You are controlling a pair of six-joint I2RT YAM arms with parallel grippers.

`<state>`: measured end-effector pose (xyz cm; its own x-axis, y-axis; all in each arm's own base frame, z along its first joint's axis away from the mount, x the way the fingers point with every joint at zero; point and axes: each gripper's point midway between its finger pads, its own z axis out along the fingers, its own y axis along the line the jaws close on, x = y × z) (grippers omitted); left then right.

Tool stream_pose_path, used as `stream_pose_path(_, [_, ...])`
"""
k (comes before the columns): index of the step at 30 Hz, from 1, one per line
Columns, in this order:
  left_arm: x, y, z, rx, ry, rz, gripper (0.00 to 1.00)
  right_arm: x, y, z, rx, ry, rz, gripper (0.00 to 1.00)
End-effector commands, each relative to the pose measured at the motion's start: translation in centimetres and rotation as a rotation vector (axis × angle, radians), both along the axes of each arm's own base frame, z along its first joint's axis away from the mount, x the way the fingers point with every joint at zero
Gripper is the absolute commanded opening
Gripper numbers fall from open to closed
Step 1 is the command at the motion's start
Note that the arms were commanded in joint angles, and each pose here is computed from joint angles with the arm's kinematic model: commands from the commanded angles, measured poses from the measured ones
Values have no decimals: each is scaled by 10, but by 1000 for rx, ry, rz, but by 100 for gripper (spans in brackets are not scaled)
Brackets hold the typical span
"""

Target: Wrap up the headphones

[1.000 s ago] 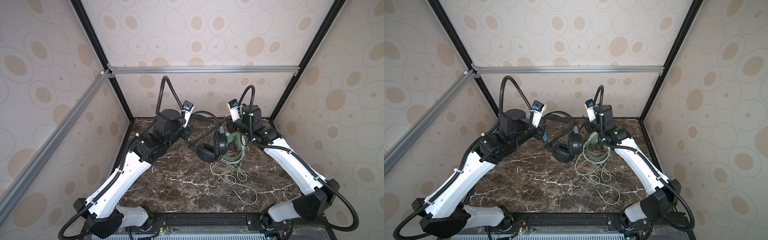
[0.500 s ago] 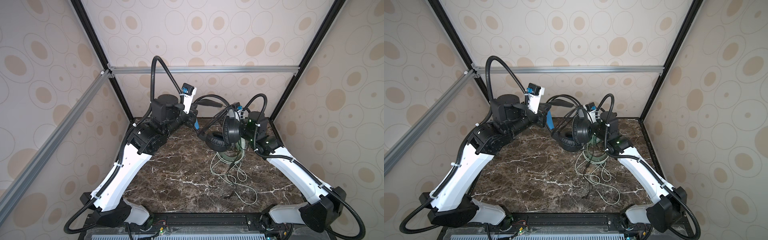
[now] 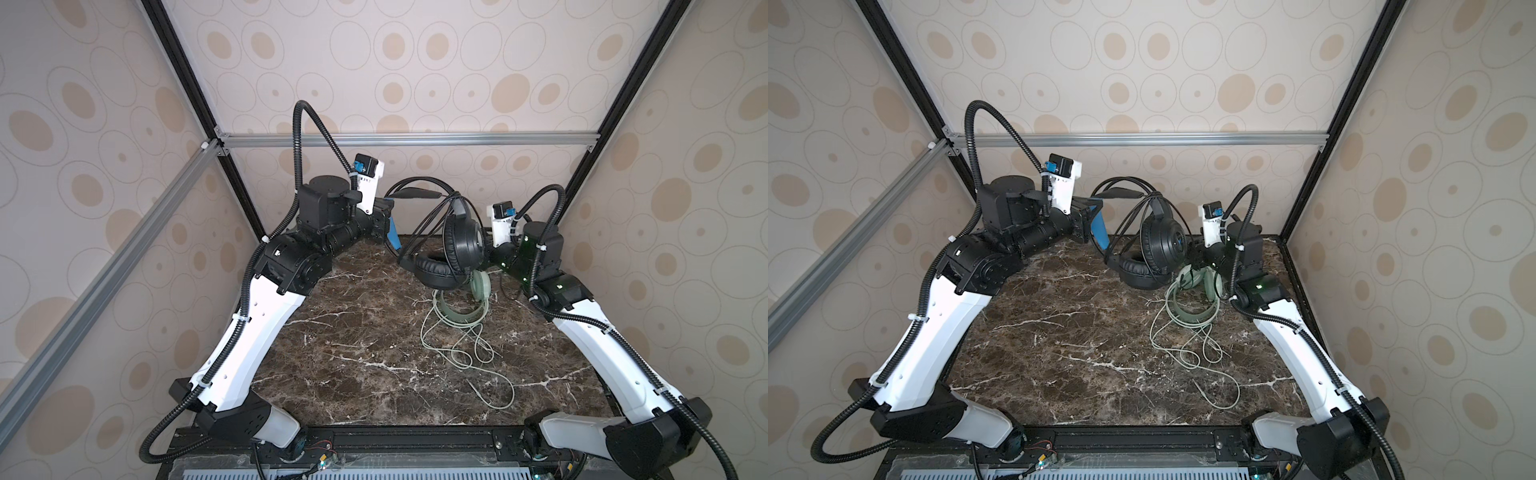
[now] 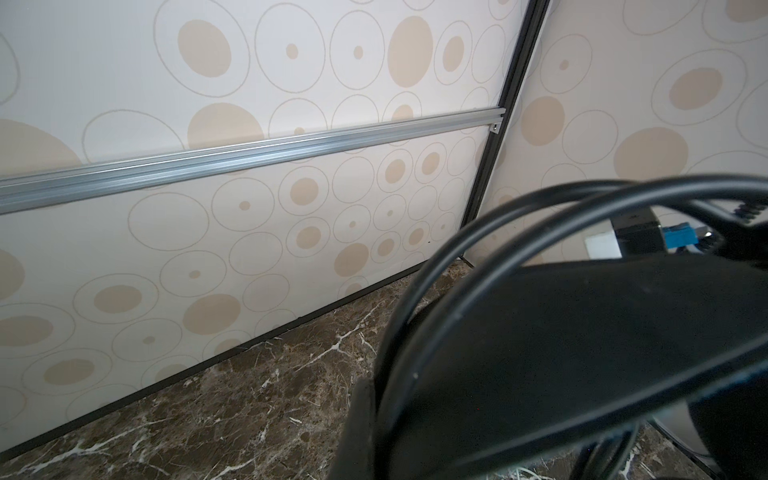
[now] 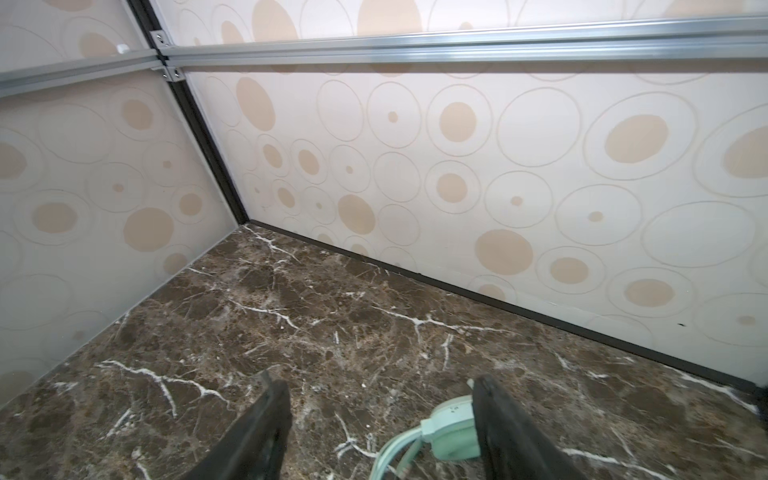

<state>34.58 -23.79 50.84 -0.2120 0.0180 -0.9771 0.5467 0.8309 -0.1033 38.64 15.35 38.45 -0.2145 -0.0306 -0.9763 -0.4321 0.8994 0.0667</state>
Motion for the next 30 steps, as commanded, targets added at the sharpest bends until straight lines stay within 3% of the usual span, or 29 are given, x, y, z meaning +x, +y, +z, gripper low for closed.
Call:
stream_pose_path(1, [-9, 4, 41, -126, -53, -22, 0, -8, -15, 13, -10, -32, -30, 73])
stream_pose_path(10, [-7, 7, 44, -144, -49, -34, 0, -22, -12, 1, -4, -29, 25, 75])
stream_pose_path(18, [-10, 8, 57, -174, -62, -48, 0, -68, 8, -14, 20, -37, 219, 77])
stream_pose_path(30, [-2, 9, 63, -211, -62, -54, 0, -84, 6, -49, 29, 70, 229, 78])
